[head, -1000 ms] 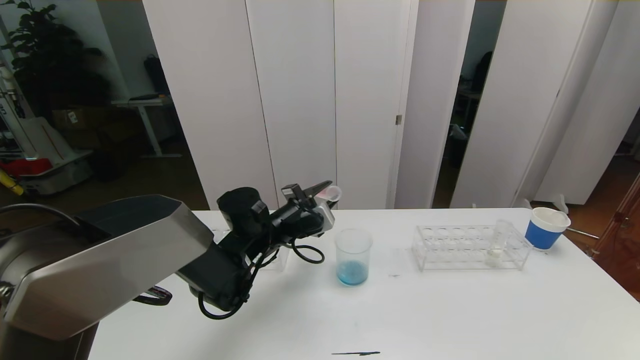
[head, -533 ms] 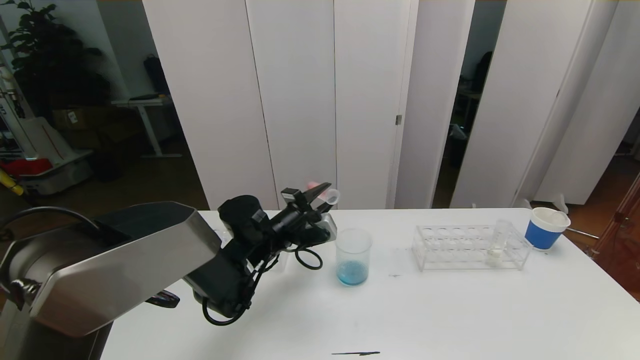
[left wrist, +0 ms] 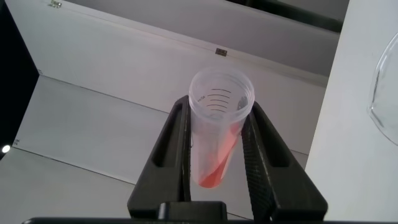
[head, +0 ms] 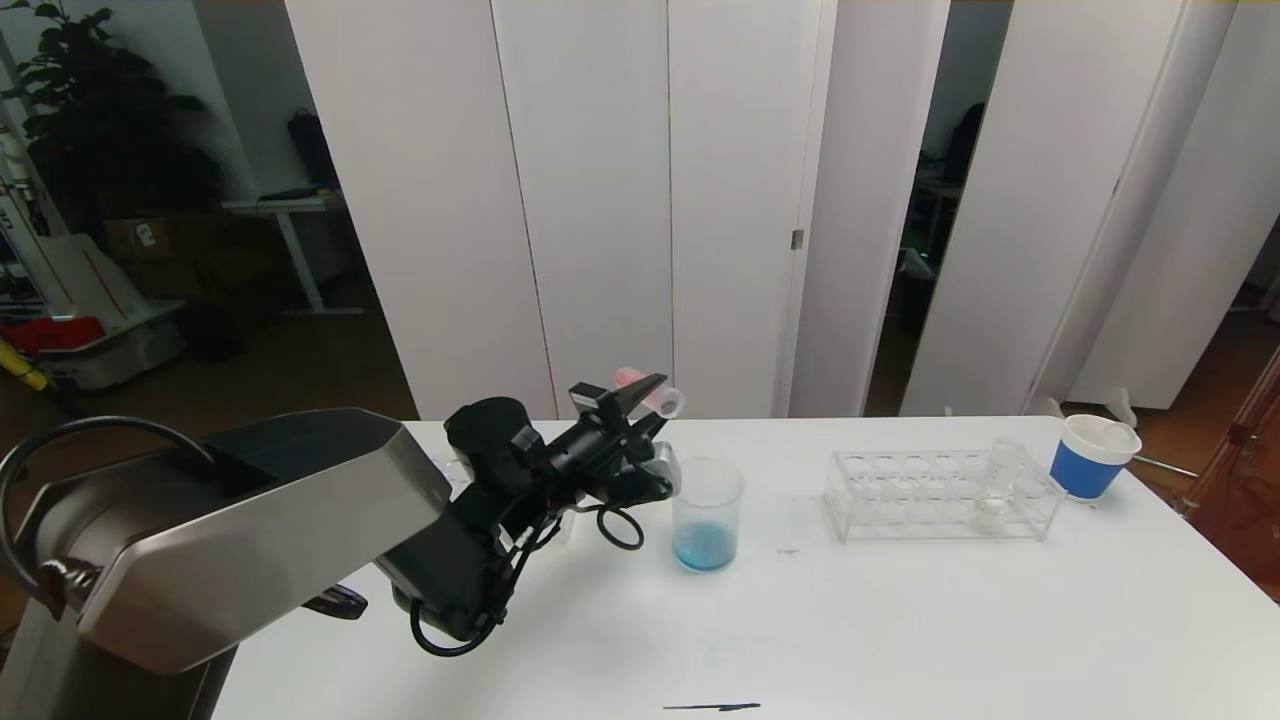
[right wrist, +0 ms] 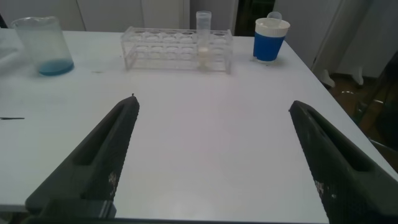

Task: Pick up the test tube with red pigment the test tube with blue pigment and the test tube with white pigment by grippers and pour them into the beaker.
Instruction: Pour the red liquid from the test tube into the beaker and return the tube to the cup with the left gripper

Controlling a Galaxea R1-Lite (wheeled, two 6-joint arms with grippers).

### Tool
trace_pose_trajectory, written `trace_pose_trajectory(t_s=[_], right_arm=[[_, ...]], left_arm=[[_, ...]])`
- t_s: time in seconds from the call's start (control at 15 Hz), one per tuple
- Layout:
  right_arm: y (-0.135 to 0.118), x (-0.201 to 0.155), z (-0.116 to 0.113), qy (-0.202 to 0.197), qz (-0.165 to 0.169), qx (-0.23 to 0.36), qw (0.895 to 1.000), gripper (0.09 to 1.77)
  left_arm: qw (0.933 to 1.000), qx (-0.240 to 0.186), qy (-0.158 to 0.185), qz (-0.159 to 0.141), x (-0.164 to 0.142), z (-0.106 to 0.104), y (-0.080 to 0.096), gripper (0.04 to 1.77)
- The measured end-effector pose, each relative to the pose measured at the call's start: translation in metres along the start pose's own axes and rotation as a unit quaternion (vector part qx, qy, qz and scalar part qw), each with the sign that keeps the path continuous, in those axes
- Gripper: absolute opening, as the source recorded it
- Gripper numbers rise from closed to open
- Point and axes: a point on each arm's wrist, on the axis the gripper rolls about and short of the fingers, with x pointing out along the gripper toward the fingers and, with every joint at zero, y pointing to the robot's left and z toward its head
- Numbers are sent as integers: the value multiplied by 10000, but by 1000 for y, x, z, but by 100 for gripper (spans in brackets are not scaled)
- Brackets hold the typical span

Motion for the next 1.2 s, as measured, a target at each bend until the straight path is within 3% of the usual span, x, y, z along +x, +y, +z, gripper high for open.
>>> trace_pose_trajectory(t_s=[0.6,1.2], right_arm=[[0,0,0,-1,0,0,10000,173],[0,0,0,0,0,0,10000,173]], left_arm=[[9999,69,-88,0,2,6,0,58],[9988,71,-464,-113,2,5,-2,58]])
